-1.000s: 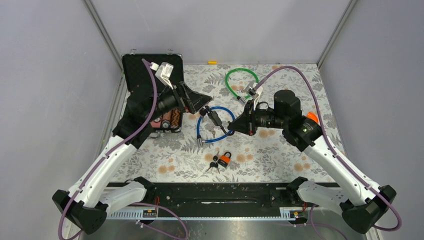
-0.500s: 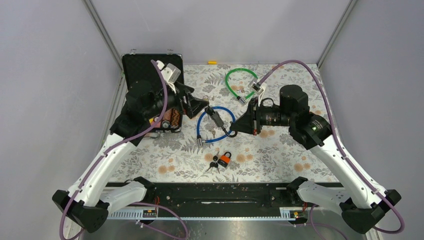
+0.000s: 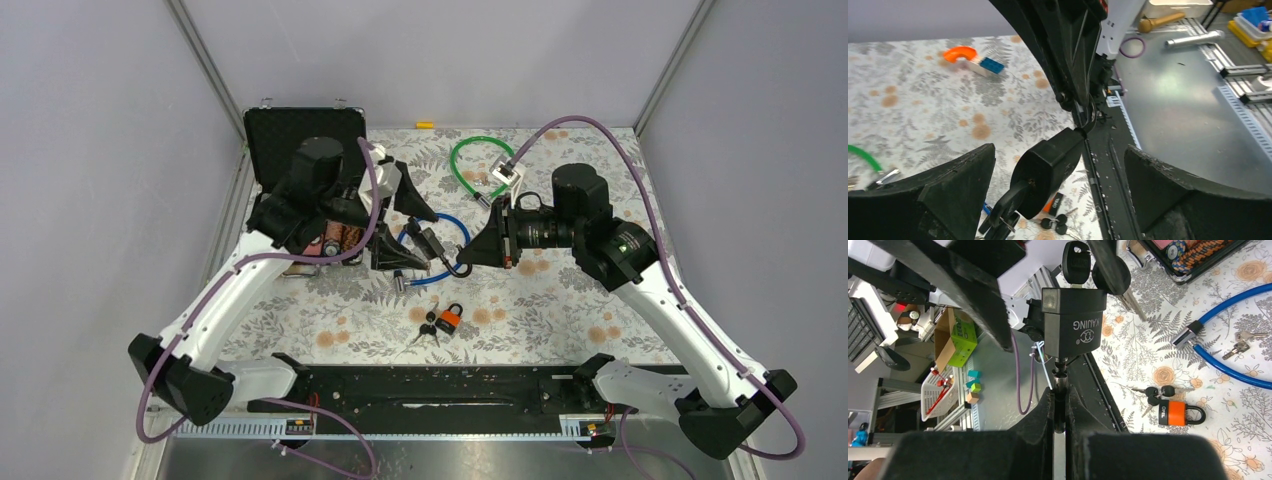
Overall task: Lock with the key
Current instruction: Lock the lock.
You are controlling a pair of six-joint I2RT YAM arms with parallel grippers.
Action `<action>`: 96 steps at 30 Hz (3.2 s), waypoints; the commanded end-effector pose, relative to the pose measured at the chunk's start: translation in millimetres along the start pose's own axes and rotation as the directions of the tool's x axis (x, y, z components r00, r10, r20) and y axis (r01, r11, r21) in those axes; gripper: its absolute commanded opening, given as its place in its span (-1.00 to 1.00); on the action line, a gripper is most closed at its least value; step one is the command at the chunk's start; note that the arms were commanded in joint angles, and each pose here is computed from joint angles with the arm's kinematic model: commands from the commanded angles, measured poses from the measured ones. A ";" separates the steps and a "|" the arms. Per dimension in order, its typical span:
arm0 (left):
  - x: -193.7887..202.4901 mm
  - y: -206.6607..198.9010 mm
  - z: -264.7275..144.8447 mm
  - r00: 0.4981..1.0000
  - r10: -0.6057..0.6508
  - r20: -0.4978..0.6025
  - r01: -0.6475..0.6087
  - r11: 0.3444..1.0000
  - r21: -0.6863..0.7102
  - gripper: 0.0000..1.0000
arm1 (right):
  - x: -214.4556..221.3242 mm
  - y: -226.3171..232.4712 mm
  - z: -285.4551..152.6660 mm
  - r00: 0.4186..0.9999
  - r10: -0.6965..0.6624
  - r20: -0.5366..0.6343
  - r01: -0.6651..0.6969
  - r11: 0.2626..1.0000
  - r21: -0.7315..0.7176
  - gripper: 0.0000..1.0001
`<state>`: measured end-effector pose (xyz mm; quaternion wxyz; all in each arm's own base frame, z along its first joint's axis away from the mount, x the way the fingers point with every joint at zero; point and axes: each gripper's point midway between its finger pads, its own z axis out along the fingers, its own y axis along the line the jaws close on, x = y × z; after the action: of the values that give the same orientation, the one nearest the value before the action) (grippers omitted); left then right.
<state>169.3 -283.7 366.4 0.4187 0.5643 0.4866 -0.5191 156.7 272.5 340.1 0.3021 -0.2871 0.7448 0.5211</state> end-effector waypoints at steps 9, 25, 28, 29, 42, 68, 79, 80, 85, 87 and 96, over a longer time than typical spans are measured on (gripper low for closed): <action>11.3 -19.4 13.7 1.000 -0.010 0.020 0.006 0.983 0.185 0.34 | -35.7 46.4 -12.1 0.991 -0.094 0.097 0.108 0.982 -0.156 -1.00; -24.3 36.6 11.3 0.983 -0.147 0.110 0.165 0.970 -0.180 -1.00 | -52.1 19.0 -10.9 0.979 -0.081 0.189 0.084 0.996 -0.010 0.36; -40.9 52.2 3.5 0.963 -0.197 0.185 0.246 0.924 -0.293 -1.00 | -58.6 -6.1 -19.1 0.944 -0.211 0.253 0.178 0.973 0.145 0.83; -45.1 55.3 1.0 0.955 -0.215 0.205 0.273 0.908 -0.318 -1.00 | -63.4 -13.1 -24.1 0.928 -0.256 0.272 0.205 0.958 0.202 0.87; -74.0 61.8 -7.0 0.846 -0.424 0.324 0.523 0.777 -0.351 -1.00 | -83.6 12.5 -43.1 0.634 -0.677 0.374 0.627 0.733 0.264 0.63; -99.4 22.0 -3.8 0.848 -0.419 0.324 0.489 0.854 -0.176 -1.00 | -71.6 6.4 -11.1 0.724 -0.612 0.317 0.619 0.780 0.094 -0.68; -94.7 18.6 -6.4 0.882 -0.337 0.329 0.411 0.891 -0.190 -1.00 | -74.2 57.2 -25.6 0.809 -0.387 0.442 0.478 0.871 -0.112 -0.25; -95.6 16.8 -7.3 0.884 -0.330 0.332 0.406 0.894 -0.191 -1.00 | -75.4 58.3 -26.2 0.810 -0.377 0.449 0.471 0.875 -0.116 -0.25; -95.3 15.9 -10.4 0.884 -0.314 0.347 0.399 0.894 -0.207 -1.00 | -78.6 67.8 -27.6 0.819 -0.319 0.476 0.444 0.879 -0.175 -0.67; -97.9 13.9 -11.2 0.886 -0.300 0.354 0.386 0.900 -0.202 -1.00 | -79.4 70.4 -26.0 0.835 -0.292 0.466 0.424 0.882 -0.206 -0.81; -74.3 13.7 -17.8 0.928 -0.260 0.266 0.325 0.915 -0.239 0.47 | -90.5 69.0 -29.4 0.802 -0.334 0.496 0.455 0.879 -0.143 -1.00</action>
<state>185.8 -287.9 440.2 0.4298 0.3250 0.5981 -0.5932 173.5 283.6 415.3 0.4752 -0.3160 0.5658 0.5951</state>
